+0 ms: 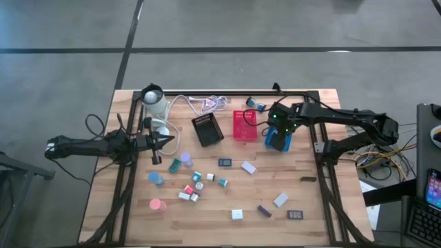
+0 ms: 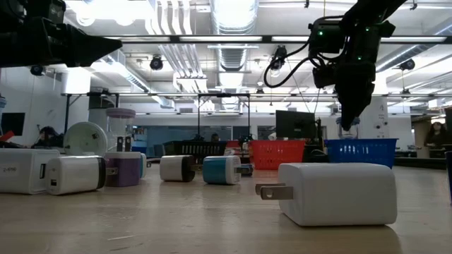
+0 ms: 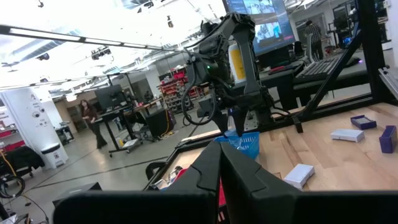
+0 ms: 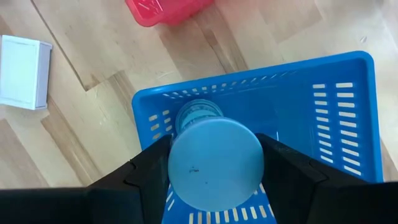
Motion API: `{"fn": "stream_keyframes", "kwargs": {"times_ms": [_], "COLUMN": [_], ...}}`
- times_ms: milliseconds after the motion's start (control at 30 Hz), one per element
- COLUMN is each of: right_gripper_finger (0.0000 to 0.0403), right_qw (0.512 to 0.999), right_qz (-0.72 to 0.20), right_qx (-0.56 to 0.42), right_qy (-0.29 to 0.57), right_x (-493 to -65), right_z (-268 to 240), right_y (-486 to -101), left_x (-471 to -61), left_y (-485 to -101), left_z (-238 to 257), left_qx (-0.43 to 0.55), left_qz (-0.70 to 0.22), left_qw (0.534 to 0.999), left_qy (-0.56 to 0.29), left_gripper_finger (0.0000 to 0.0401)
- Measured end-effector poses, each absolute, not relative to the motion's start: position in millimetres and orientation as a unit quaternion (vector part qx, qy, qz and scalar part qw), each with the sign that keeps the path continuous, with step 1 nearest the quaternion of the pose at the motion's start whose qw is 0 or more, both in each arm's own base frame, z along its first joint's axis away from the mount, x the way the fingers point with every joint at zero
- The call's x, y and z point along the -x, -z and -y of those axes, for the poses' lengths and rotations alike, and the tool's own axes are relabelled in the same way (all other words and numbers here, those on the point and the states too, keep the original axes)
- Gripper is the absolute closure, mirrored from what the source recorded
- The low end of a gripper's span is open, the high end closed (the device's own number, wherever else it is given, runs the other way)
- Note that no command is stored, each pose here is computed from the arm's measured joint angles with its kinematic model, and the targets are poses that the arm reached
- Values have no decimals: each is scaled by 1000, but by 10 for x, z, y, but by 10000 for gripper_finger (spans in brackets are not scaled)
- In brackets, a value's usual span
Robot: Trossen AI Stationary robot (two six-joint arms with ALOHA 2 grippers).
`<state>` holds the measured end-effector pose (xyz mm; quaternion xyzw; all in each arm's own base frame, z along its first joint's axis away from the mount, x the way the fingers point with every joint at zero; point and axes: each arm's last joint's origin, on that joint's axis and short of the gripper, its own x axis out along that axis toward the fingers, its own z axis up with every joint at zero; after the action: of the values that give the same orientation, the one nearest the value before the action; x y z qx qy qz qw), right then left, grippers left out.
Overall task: Pick & Place Office items
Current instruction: Put the bottom light blue hourglass into the blue bin, then put the blue digital clock into the red bin
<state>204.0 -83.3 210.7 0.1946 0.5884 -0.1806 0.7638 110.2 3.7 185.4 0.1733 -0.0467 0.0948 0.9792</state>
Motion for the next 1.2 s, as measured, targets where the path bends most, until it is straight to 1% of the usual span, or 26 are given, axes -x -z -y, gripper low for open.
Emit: {"fn": "stream_keyframes", "kwargs": {"times_ms": [200, 433, 533, 600, 700, 800, 900, 1000, 1200], "right_gripper_finger": [199, 195, 183, 172, 153, 136, 120, 107, 88], "right_qw": [755, 764, 766, 756, 767, 761, 765, 760, 767], "right_qz": [-600, -589, -586, -600, -586, -594, -589, -594, -587], "right_qx": [-195, -193, -192, -195, -193, -193, -192, -193, -191], "right_qy": [179, 179, 178, 178, 177, 176, 177, 177, 178], "right_x": [-2087, -2106, -2099, -2077, -2090, -2084, -2091, -2084, -2109], "right_z": [852, 860, 853, 844, 849, 848, 850, 848, 860], "right_y": [-2037, -2038, -2042, -1999, -2054, -2026, -2068, -2076, -2196], "left_x": [-1102, -1102, -1102, -1102, -1102, -1102, -1102, -1102, -1102], "left_y": [-1852, -1851, -1851, -1851, -1851, -1851, -1851, -1851, -1851], "left_z": [-37, -37, -37, -37, -37, -37, -37, -38, -38], "left_qx": [-173, -173, -174, -174, -174, -174, -174, -173, -174], "left_qz": [46, 45, 45, 45, 45, 45, 45, 45, 45], "left_qw": [979, 979, 979, 979, 979, 979, 979, 979, 979], "left_qy": [-95, -95, -95, -95, -95, -95, -95, -95, -95], "left_gripper_finger": [387, 387, 387, 387, 387, 387, 387, 387, 387]}}
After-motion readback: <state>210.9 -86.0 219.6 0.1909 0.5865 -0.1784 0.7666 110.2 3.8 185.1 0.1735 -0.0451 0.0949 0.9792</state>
